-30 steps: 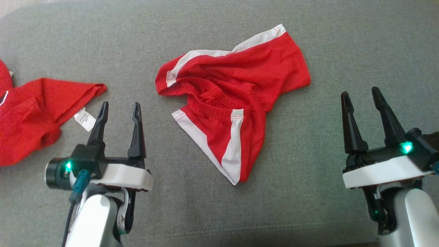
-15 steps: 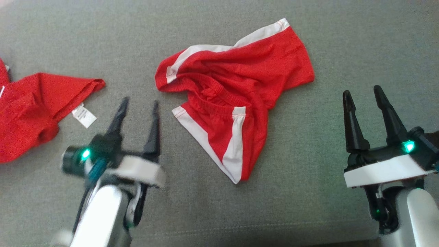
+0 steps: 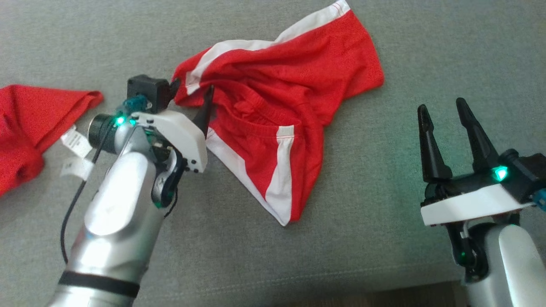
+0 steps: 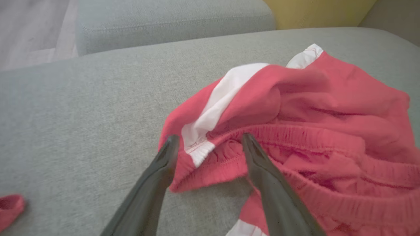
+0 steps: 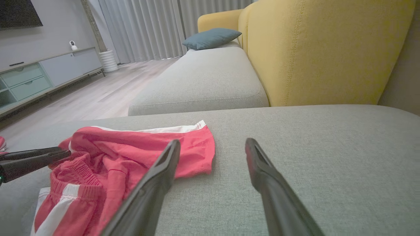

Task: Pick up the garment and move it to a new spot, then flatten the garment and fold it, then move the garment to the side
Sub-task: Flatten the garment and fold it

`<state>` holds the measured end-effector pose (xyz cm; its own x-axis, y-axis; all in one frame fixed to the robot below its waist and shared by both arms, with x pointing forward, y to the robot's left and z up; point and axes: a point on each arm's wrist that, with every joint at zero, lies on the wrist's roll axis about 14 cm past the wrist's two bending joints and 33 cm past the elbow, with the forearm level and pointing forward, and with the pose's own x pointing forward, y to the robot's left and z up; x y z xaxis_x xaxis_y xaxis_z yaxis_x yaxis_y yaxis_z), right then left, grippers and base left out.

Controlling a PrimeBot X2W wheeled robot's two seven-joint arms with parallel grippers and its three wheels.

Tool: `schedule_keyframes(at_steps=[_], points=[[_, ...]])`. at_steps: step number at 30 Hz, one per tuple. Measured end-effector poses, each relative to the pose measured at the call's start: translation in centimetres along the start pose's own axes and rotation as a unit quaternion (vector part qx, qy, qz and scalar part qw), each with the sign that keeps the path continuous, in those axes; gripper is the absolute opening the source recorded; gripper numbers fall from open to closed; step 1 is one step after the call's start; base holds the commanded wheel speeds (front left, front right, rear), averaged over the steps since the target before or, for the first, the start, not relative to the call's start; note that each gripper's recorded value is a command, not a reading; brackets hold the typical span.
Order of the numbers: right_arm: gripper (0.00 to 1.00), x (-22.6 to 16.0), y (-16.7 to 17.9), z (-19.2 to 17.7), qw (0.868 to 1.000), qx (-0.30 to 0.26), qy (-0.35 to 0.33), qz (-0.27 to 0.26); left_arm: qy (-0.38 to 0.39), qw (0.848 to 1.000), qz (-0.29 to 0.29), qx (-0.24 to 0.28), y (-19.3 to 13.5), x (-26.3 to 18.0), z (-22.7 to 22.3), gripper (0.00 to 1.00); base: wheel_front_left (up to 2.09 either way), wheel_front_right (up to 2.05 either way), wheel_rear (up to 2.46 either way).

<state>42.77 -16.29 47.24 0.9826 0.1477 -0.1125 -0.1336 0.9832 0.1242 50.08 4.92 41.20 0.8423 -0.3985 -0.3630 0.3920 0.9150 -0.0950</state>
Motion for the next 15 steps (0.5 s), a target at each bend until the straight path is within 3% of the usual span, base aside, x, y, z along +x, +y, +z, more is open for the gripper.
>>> schedule_keyframes(at_steps=[9,11,12,13,14,15], points=[[1.0,-0.2,-0.9,-0.9,1.0,0.001,0.01,-0.014,0.026,1.0,-0.002,-0.008,0.6,2.2,-0.7,0.99,0.0,0.0,0.0],[1.0,-0.3,-0.9,-1.1,1.0,0.003,0.013,-0.016,0.028,1.0,-0.001,-0.008,0.7,2.4,-0.9,0.82,0.0,0.0,0.0],[1.0,-0.3,-0.9,-1.2,1.0,0.003,0.014,-0.016,0.029,1.0,-0.003,-0.007,0.7,2.5,-0.9,0.43,0.0,0.0,0.0],[1.0,-0.3,-0.9,-1.2,1.0,0.004,0.014,-0.016,0.029,1.0,-0.004,-0.006,0.7,2.6,-0.9,0.13,0.0,0.0,0.0],[1.0,-0.3,-0.9,-1.2,1.0,0.004,0.014,-0.016,0.029,1.0,-0.004,-0.006,0.7,2.6,-0.9,0.0,0.0,0.0,0.0],[1.0,-0.3,-0.9,-1.3,1.0,0.004,0.015,-0.016,0.03,1.0,-0.004,-0.006,0.7,2.7,-1.0,0.0,0.0,0.0,0.0]])
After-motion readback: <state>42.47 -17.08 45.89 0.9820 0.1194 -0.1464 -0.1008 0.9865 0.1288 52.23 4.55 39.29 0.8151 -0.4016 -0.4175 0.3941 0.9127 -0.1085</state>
